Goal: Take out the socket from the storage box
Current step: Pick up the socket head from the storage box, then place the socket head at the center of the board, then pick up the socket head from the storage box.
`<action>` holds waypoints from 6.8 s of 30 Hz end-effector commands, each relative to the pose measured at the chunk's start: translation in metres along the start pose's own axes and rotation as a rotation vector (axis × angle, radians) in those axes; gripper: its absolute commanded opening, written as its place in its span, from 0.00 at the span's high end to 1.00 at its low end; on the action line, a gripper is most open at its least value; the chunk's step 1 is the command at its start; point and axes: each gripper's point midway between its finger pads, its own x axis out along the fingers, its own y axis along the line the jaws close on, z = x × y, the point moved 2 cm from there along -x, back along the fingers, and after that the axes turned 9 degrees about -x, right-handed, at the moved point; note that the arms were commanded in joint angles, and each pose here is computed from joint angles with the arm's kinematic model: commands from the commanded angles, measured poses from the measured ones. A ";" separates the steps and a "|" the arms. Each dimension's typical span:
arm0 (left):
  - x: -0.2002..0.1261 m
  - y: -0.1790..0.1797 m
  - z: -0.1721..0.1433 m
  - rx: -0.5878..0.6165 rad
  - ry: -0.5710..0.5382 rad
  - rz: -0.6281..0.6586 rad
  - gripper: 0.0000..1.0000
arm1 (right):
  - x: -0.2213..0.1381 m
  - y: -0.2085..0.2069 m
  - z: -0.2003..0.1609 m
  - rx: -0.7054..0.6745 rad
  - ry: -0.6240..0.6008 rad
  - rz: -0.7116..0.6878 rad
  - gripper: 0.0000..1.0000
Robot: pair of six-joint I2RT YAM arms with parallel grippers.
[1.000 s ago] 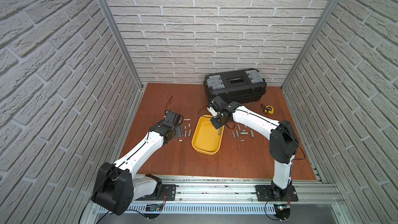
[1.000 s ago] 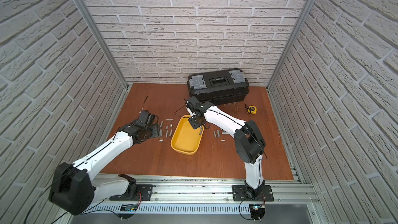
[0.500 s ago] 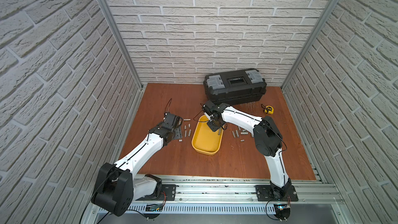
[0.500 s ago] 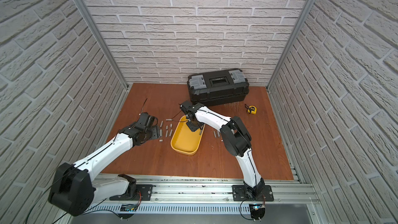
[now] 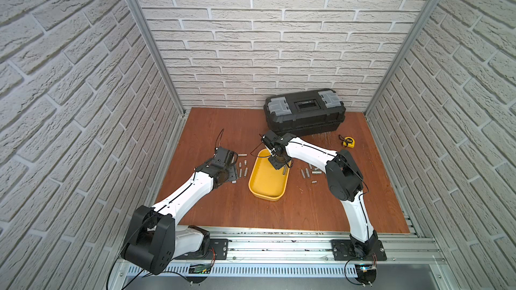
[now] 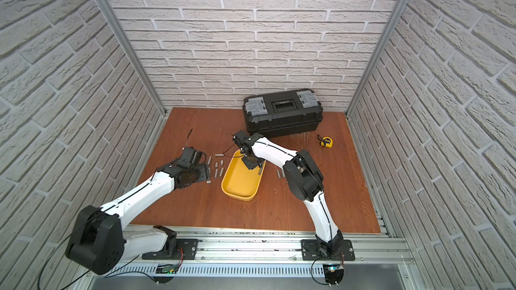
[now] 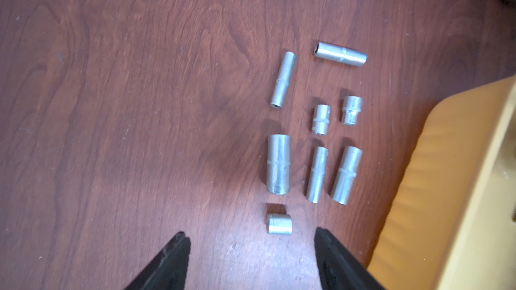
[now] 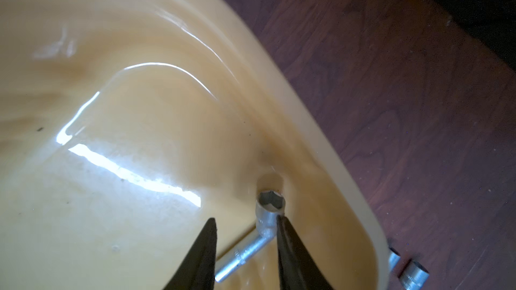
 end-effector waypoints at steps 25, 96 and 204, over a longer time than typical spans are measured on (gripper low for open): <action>0.000 0.000 0.002 -0.023 -0.010 -0.010 0.26 | 0.014 -0.009 -0.012 0.005 0.075 -0.023 0.70; -0.017 -0.197 -0.026 0.939 0.205 -0.600 0.26 | -0.024 -0.072 -0.181 0.650 -0.027 0.146 0.83; 0.072 -0.247 -0.098 1.858 0.211 -1.104 0.33 | 0.008 -0.083 -0.204 0.694 0.086 0.162 0.59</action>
